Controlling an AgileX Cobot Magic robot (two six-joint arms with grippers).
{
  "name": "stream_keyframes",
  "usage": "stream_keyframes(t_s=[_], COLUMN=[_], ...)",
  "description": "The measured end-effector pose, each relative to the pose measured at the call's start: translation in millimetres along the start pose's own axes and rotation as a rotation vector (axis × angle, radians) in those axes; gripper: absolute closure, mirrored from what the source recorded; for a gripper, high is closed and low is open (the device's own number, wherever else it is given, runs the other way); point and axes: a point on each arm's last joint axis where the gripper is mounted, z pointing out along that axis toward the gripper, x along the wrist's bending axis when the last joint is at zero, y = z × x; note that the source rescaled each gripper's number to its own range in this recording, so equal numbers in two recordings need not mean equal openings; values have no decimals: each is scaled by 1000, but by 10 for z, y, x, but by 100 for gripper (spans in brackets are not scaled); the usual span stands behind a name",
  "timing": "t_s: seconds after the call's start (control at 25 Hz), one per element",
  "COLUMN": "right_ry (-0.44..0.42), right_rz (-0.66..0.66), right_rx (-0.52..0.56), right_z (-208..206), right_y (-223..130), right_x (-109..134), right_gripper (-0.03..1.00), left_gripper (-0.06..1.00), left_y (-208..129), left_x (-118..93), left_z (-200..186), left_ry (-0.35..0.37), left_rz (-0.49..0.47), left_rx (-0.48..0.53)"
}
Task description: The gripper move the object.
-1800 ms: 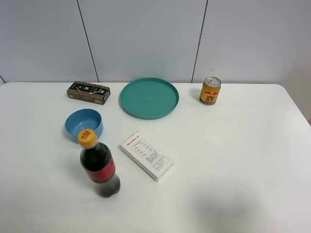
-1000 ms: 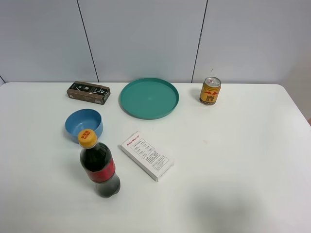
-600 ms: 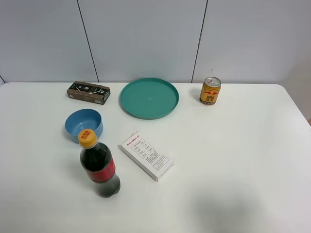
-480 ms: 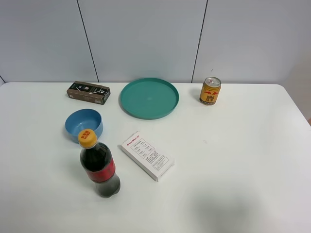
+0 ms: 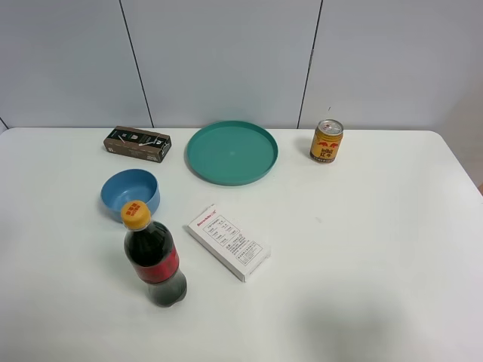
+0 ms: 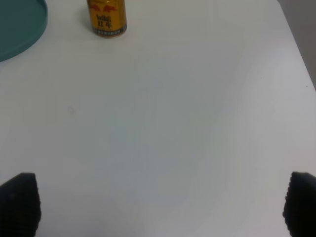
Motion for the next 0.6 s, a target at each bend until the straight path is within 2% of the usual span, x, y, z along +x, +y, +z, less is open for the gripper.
stream_keyframes(t_s=[0.16,0.28,0.44,0.6], right_ry=[0,0,0,0], right_rz=[0,0,0,0], right_rx=[0,0,0,0], right_z=[0,0,0,0], right_y=[0,0,0,0], right_x=[0,0,0,0], right_gripper=[-3,-3,-3,-3], left_gripper=[-6,-6,-6,-6], left_y=[259,362,432,439], left_x=[48,44,-124,-307], left_z=[498,880,1282,1643], left_ry=[-14,-44,-98,-137], left_rz=[34,74,180,222], left_rx=[90,111,112,123])
